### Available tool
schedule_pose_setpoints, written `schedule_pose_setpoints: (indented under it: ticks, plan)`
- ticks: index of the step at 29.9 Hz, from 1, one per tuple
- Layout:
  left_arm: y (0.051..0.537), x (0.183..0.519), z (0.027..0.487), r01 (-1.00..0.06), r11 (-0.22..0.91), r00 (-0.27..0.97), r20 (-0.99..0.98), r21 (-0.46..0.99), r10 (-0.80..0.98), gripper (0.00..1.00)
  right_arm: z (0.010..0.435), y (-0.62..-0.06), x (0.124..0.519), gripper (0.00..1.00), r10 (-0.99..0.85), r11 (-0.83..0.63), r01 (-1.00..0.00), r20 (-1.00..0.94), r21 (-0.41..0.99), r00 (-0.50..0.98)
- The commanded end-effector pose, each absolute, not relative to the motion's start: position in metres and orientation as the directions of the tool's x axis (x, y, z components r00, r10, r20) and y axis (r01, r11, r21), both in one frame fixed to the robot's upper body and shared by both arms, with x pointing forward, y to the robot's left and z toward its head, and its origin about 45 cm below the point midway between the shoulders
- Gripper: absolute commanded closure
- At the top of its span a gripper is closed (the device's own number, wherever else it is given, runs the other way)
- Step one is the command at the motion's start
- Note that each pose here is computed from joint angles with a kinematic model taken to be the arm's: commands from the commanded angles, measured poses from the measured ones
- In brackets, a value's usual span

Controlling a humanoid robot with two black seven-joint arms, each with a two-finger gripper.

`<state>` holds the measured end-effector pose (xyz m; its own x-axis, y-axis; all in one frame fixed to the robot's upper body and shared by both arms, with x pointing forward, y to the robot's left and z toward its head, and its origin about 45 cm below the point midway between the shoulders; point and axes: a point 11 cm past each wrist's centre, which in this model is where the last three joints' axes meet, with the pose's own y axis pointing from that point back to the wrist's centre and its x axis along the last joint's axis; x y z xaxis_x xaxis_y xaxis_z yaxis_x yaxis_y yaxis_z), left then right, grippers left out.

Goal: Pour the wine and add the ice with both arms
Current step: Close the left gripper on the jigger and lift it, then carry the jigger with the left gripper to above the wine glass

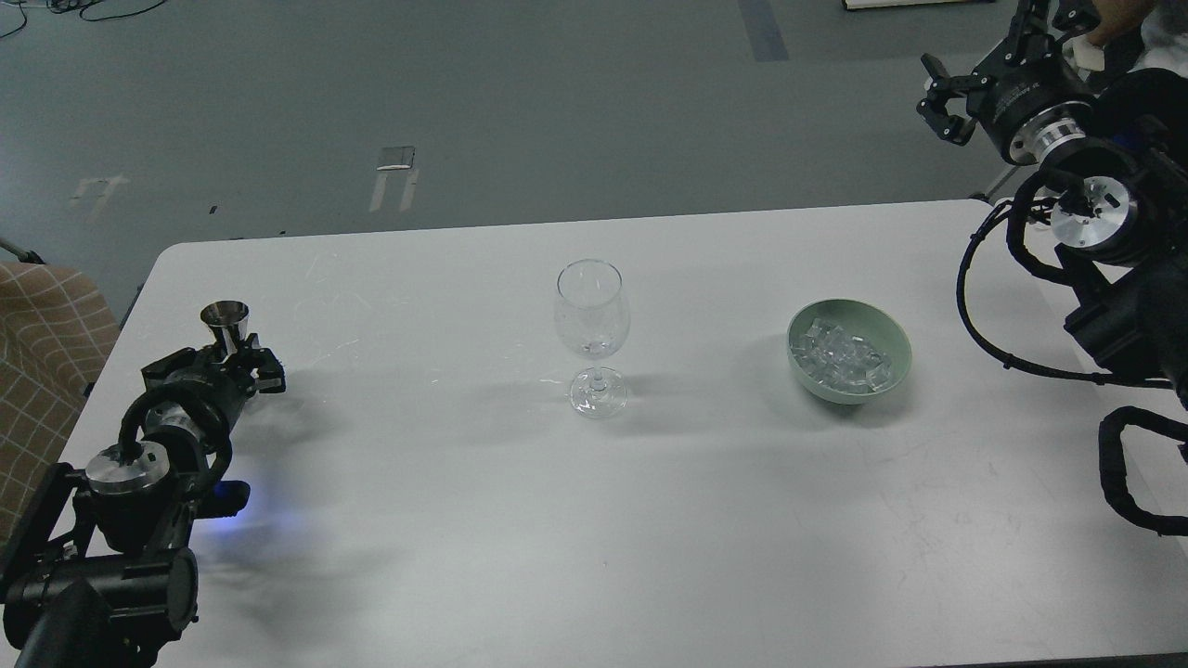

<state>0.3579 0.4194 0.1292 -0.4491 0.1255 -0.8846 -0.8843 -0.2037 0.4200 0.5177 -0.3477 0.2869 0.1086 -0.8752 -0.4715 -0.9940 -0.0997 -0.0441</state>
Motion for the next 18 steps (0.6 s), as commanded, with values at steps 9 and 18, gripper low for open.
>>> schedule_pose_setpoints:
  ticks: [9, 18]
  plan:
    - [0.437, 0.364, 0.168, -0.928, -0.24, -0.31, -0.948, 0.285, 0.075, 0.79, 0.288, -0.353, 0.517, 0.0, -0.878, -0.094, -0.995, -0.467, -0.045, 0.104]
    - [0.433, 0.376, 0.218, -0.967, -0.189, -0.195, -0.974, 0.171, 0.115, 0.83, 0.285, -0.354, 0.516, 0.0, -0.88, -0.091, -0.995, -0.466, -0.039, 0.099]
